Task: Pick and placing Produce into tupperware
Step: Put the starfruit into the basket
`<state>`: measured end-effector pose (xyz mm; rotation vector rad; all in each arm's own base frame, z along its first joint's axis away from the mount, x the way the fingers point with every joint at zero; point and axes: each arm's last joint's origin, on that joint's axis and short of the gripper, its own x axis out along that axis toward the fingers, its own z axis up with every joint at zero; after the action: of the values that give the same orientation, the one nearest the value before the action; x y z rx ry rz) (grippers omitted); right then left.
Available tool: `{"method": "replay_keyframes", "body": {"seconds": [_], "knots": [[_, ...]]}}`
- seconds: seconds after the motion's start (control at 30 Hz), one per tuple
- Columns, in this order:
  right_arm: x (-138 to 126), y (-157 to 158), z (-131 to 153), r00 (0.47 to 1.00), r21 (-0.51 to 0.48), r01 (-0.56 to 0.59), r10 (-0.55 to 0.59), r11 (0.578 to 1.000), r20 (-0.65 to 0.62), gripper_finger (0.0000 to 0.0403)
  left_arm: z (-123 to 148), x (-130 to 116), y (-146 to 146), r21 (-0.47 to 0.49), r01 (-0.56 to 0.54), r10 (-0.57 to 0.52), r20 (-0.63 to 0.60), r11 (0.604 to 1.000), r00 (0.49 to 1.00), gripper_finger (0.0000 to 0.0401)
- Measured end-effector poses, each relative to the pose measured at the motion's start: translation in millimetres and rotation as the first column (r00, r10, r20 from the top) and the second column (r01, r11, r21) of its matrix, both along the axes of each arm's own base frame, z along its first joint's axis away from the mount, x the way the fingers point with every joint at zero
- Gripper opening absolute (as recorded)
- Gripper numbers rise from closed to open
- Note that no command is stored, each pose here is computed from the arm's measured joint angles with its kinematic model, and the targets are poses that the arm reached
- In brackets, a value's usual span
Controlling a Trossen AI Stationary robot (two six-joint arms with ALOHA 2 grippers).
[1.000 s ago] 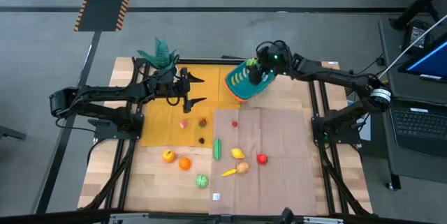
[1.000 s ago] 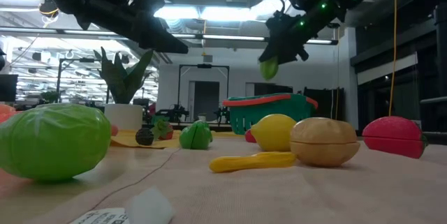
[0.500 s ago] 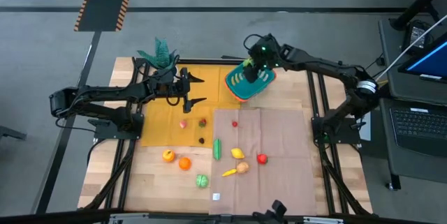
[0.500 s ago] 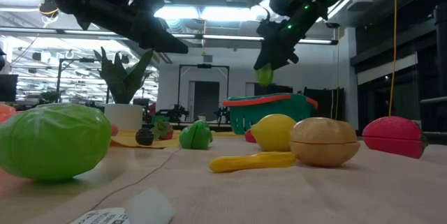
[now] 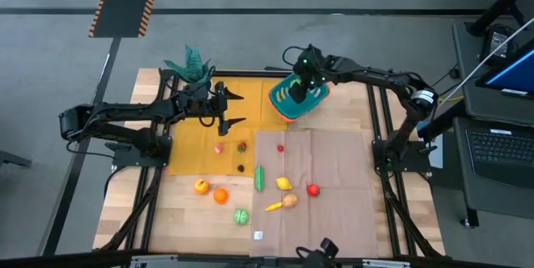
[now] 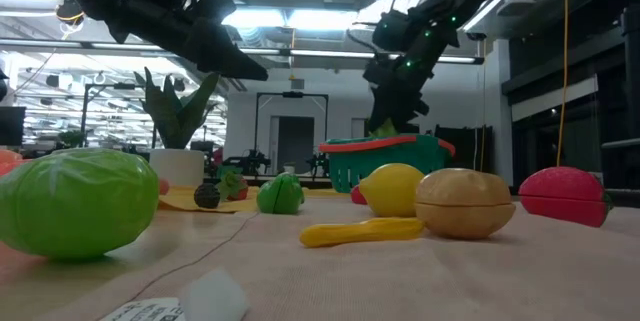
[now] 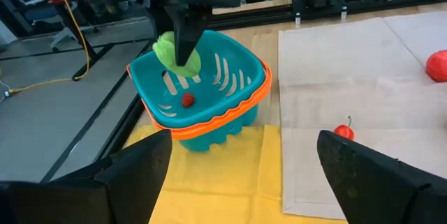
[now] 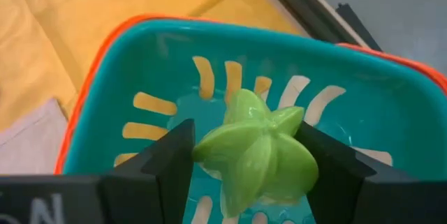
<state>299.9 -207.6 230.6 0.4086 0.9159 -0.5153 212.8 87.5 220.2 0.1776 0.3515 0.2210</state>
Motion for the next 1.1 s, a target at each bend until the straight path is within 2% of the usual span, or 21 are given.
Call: {"method": "replay_keyframes", "body": {"seconds": [0.57,0.73,0.97,1.1], "knots": [[12.3,-6.4,-42.0,0.998,0.108,-0.031,0.037,0.994,-0.057,0.0216,0.0,0.0,0.0,0.0,0.0,0.0,0.0,1.0,1.0,0.0349],[14.7,-7.8,-43.0,0.998,0.095,-0.047,0.051,0.994,-0.037,0.0217,0.0,0.0,0.0,0.0,0.0,0.0,0.0,1.0,1.0,0.0348],[15.3,-7.3,-42.8,0.997,0.101,-0.077,0.08,0.992,-0.025,0.0295,0.0,0.0,0.0,0.001,0.0,0.0,0.0,1.0,1.0,0.0348],[15.3,-7.3,-42.8,0.997,0.102,-0.075,0.078,0.992,-0.025,0.0313,0.0,0.0,0.0,0.001,0.0,0.0,0.0,1.0,1.0,0.0348]]}}
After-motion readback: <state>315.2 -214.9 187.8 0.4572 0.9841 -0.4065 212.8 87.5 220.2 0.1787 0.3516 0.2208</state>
